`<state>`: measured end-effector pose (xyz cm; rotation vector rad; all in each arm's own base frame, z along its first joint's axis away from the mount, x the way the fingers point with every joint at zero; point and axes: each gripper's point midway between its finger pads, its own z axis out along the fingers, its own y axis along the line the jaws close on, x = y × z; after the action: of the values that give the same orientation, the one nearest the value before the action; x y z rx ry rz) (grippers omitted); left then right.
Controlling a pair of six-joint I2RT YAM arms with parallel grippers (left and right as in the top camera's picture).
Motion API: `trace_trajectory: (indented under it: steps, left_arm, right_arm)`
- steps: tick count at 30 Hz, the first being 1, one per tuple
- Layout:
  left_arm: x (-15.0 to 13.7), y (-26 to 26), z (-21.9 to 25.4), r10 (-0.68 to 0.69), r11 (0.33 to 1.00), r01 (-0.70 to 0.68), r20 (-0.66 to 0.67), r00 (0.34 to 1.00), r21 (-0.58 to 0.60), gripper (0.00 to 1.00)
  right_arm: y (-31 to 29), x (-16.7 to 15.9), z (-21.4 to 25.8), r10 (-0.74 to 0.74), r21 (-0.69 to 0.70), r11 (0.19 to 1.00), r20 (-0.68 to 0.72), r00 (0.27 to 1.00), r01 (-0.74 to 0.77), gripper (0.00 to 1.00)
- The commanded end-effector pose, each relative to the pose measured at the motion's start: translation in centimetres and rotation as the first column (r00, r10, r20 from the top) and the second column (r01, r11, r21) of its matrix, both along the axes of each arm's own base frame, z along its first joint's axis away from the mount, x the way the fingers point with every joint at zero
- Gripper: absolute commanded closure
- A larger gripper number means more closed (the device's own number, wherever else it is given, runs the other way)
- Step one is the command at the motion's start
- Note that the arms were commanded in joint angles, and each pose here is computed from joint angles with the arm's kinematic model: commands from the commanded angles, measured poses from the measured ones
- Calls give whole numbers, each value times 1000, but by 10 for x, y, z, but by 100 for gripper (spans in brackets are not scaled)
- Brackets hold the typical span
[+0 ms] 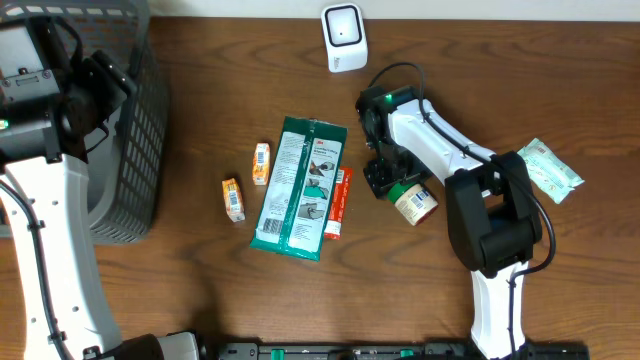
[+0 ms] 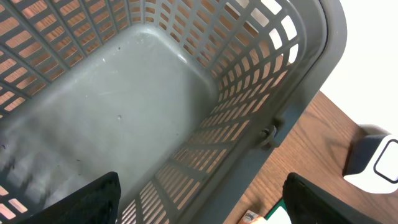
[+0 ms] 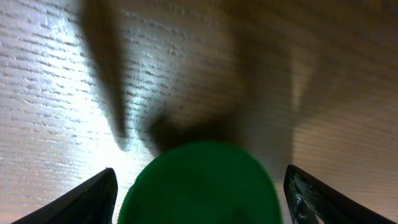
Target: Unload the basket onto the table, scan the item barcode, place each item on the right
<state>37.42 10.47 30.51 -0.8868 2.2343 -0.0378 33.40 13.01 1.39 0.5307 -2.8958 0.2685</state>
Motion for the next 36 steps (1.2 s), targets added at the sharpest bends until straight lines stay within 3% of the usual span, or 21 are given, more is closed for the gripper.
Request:
trace_trajectory:
  steps: [1,17,26,29,33,36]
  left_arm:
    - [1,3,1,8,1000,-8,0,1000,9,16]
    - [1,3,1,7,1000,-7,0,1000,9,16]
    - [1,3,1,8,1000,-8,0,1000,9,16]
    - [1,3,1,8,1000,-8,0,1000,9,16]
    - [1,3,1,8,1000,-8,0,1000,9,16]
    - [1,3,1,8,1000,-8,0,1000,9,16]
  right_arm:
    - [0,2,-5,37,-14,999,4,999,-37,20]
    - [-1,3,-5,55,-14,998,5,998,-55,22]
    - [-4,-1,-4,72,-25,997,-19,997,-72,26]
    - [-4,-2,-4,76,-27,997,-21,997,-77,32]
    - [-6,-4,-3,76,-31,997,-34,997,-77,27]
    - [-6,-6,-2,76,-34,996,-42,996,-77,31]
